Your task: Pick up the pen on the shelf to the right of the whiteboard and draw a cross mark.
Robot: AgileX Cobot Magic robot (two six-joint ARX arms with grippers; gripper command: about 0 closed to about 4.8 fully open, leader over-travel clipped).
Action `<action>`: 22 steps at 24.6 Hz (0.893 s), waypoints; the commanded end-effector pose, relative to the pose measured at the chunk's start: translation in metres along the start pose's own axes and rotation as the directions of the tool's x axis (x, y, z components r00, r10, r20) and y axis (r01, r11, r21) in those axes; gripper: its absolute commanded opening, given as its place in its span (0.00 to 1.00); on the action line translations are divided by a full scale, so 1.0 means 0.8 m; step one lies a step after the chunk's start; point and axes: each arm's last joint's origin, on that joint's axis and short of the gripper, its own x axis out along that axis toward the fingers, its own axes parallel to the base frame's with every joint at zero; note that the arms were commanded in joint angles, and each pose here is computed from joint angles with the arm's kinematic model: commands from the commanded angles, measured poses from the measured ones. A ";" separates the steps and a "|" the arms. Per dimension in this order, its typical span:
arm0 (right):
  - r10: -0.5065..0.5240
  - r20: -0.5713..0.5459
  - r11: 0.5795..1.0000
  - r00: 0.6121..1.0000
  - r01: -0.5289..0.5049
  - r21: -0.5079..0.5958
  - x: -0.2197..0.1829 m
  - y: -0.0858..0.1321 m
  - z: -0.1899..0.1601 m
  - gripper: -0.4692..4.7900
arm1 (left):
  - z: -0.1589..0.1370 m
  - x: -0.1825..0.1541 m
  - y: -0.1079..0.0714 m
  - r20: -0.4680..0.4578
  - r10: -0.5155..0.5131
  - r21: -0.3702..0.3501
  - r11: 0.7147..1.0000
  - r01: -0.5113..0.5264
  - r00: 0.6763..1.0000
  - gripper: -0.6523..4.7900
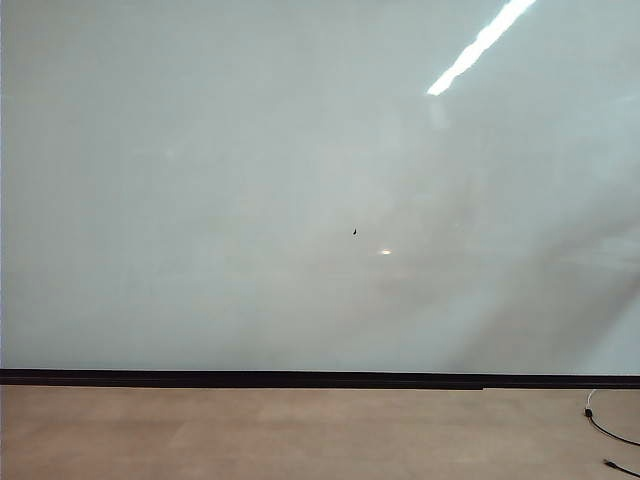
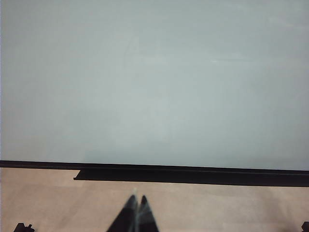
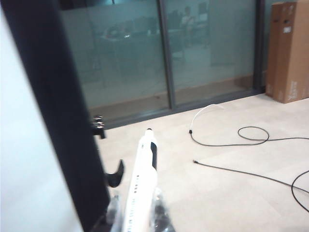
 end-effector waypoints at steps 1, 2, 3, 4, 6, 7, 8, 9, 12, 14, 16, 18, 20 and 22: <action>0.009 0.032 0.997 0.999 -0.011 0.071 -0.030 0.019 0.009 0.08 | 0.003 0.000 0.000 0.016 -0.001 0.004 1.000 0.001 1.000 0.11; 0.037 0.023 0.995 0.999 -0.039 0.090 -0.041 0.028 0.008 0.08 | 0.003 0.000 0.000 0.015 -0.001 0.004 1.000 0.001 1.000 0.11; 0.057 0.014 0.994 0.998 -0.058 0.097 -0.046 0.034 0.008 0.08 | 0.003 0.000 0.000 0.015 -0.001 0.004 1.000 0.001 1.000 0.11; 0.076 0.007 0.992 0.997 -0.076 0.103 -0.050 0.039 0.007 0.08 | 0.003 0.000 0.000 0.015 -0.001 0.004 1.000 0.001 1.000 0.11; 0.122 -0.009 0.986 0.992 -0.121 0.112 -0.057 0.052 0.005 0.08 | 0.003 0.000 0.000 0.015 -0.001 0.004 1.000 0.001 1.000 0.11; 0.154 -0.021 0.981 0.988 -0.150 0.123 -0.059 0.060 0.003 0.08 | 0.003 0.000 0.000 0.015 -0.001 0.004 1.000 0.001 1.000 0.11; 0.204 -0.042 0.970 0.978 -0.196 0.142 -0.063 0.073 0.000 0.08 | 0.003 0.000 0.000 0.015 -0.001 0.004 1.000 0.001 1.000 0.11; 0.266 -0.053 0.955 0.963 -0.255 0.153 -0.066 0.090 -0.002 0.08 | 0.003 0.000 0.000 0.014 -0.001 0.004 1.000 0.000 1.000 0.11; 0.337 -0.056 0.931 0.940 -0.323 0.168 -0.074 0.116 -0.004 0.08 | 0.003 0.000 0.000 0.015 -0.001 0.004 1.000 0.001 1.000 0.11; 0.373 -0.057 0.917 0.926 -0.358 0.177 -0.079 0.130 -0.005 0.08 | 0.003 0.000 0.000 0.015 -0.001 0.004 1.000 0.001 1.000 0.11; 0.406 -0.060 0.902 0.912 -0.389 0.185 -0.084 0.141 -0.006 0.08 | 0.003 0.000 0.000 0.015 0.000 0.004 1.000 0.000 1.000 0.11; 0.444 -0.065 0.883 0.894 -0.425 0.197 -0.093 0.158 -0.008 0.08 | 0.003 0.000 0.000 0.016 -0.001 0.004 1.000 0.001 1.000 0.11; 0.478 -0.066 0.866 0.876 -0.457 0.204 -0.097 0.168 -0.008 0.08 | 0.003 0.000 0.000 0.015 -0.001 0.004 1.000 0.000 1.000 0.11; 0.502 -0.070 0.852 0.862 -0.480 0.209 -0.097 0.177 -0.006 0.08 | 0.003 0.000 0.000 0.015 -0.001 0.004 1.000 0.001 1.000 0.11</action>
